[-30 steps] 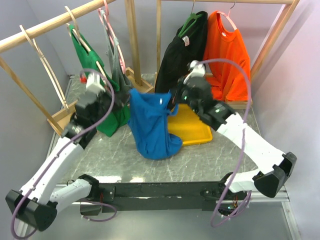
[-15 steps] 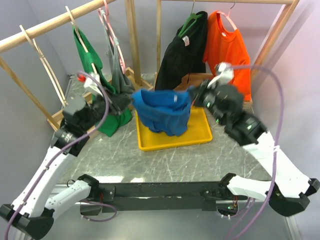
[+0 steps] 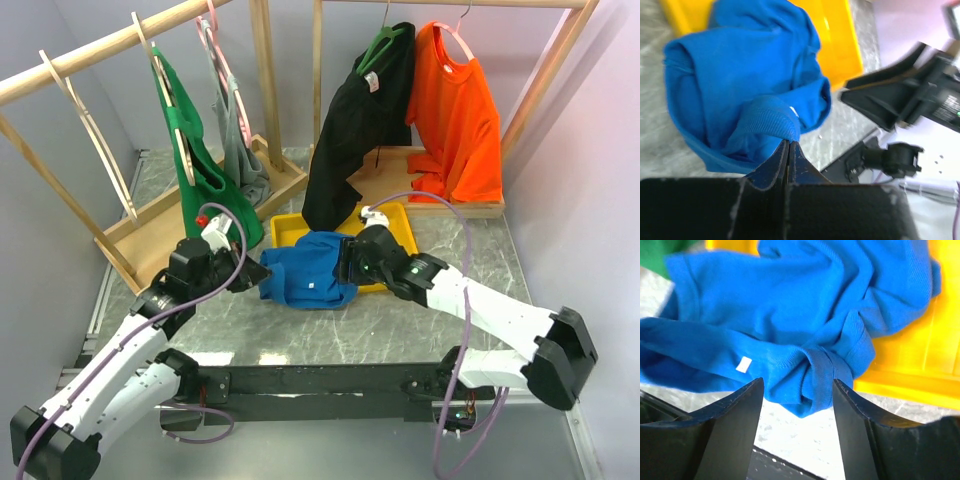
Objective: Place the tank top on the hanger
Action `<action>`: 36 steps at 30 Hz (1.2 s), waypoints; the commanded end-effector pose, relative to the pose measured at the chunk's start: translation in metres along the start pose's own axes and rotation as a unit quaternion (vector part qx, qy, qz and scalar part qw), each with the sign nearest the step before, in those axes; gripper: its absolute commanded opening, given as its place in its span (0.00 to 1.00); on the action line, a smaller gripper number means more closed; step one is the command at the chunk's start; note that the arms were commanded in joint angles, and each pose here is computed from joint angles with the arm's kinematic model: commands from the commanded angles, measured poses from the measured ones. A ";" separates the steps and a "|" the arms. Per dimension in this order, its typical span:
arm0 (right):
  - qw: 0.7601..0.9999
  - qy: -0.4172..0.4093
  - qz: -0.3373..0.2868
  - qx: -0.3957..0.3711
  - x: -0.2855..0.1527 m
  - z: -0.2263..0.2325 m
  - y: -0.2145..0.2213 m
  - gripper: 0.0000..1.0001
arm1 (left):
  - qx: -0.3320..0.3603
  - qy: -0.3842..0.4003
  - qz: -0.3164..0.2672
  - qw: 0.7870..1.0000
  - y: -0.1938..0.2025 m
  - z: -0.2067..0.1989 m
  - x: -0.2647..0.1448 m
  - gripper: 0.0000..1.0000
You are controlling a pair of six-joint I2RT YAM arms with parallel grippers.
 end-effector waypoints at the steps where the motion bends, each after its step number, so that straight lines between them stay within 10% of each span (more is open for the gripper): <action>1: 0.996 -0.008 -0.087 0.025 -0.015 0.000 -0.031 0.65 | 0.004 -0.015 -0.055 0.998 -0.020 -0.004 -0.002 0.01; 15: 0.998 -0.010 -0.047 0.050 0.022 -0.009 0.024 0.57 | -0.001 -0.022 -0.070 0.997 -0.026 -0.007 -0.006 0.01; 20: 0.996 -0.004 -0.065 0.061 0.019 -0.010 0.013 0.39 | 0.006 -0.014 -0.072 0.997 -0.028 -0.013 -0.010 0.01; 22: 0.996 0.030 -0.064 0.063 0.015 -0.020 0.011 0.18 | 0.013 -0.002 -0.072 0.997 -0.030 -0.021 -0.011 0.01; 25: 0.991 0.087 -0.083 0.055 -0.004 -0.036 -0.007 0.00 | 0.030 0.015 -0.082 0.996 -0.039 -0.038 -0.018 0.01; 36: 0.931 0.183 -0.315 0.018 -0.171 -0.049 -0.192 0.00 | 0.148 0.196 -0.223 0.943 -0.127 -0.219 -0.092 0.01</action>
Point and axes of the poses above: each gripper's point midway between its finger pads, its own x axis out along the fingers, its own z axis along the line the jaws close on, y = z × x, the point moved 2 cm from there along -x, back along the fingers, and after that the axes turned 15 degrees about -x, right-handed, at the moved point
